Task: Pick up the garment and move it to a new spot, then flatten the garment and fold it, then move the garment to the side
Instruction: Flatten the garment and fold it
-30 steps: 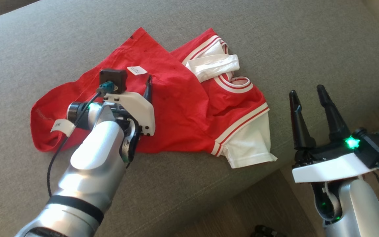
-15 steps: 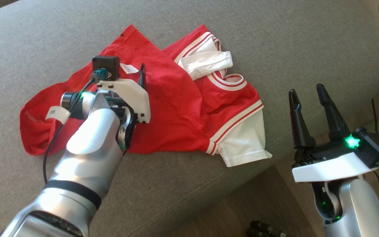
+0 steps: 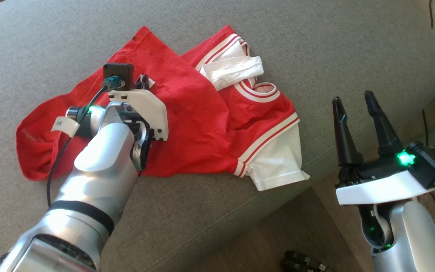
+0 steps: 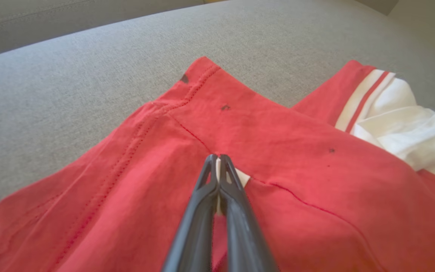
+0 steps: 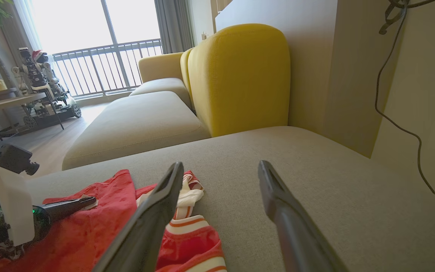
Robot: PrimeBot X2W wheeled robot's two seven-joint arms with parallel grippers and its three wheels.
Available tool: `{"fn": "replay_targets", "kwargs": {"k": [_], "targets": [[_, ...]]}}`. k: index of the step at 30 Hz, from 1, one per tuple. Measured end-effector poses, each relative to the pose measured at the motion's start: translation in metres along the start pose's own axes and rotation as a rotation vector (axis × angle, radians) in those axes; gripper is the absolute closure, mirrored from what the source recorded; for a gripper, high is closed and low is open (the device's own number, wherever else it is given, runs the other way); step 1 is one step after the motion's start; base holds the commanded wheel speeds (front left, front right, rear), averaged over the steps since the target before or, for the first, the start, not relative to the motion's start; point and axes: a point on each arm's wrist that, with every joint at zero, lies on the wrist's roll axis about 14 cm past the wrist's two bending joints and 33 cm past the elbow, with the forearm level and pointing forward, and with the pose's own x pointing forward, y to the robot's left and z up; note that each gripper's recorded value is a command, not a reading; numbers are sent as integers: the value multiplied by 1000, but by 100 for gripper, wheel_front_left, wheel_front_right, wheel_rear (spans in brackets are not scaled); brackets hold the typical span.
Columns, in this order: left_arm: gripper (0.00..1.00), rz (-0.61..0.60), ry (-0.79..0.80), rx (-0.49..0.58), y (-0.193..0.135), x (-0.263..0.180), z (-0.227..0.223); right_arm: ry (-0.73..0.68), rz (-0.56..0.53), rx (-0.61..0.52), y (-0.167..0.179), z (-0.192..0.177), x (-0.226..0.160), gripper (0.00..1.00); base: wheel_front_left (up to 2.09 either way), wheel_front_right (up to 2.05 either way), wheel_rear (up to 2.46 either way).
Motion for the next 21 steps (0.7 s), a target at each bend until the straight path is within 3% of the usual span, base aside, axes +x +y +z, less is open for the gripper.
{"fn": "replay_targets", "kwargs": {"k": [6,12,17,21], "targets": [[100,10,-82,-9,4,-3,18,-7,4,5,1,1,2,0,0,0,0],[100,16,-312,-41,3,-15,94,-21,36,23,11,3,6,0,0,0,0],[100,40,-650,-54,13,-62,201,-52,46,39,15,11,11,0,0,0,0],[100,98,-778,-29,37,-110,215,-68,80,51,26,14,16,0,0,0,0]]}}
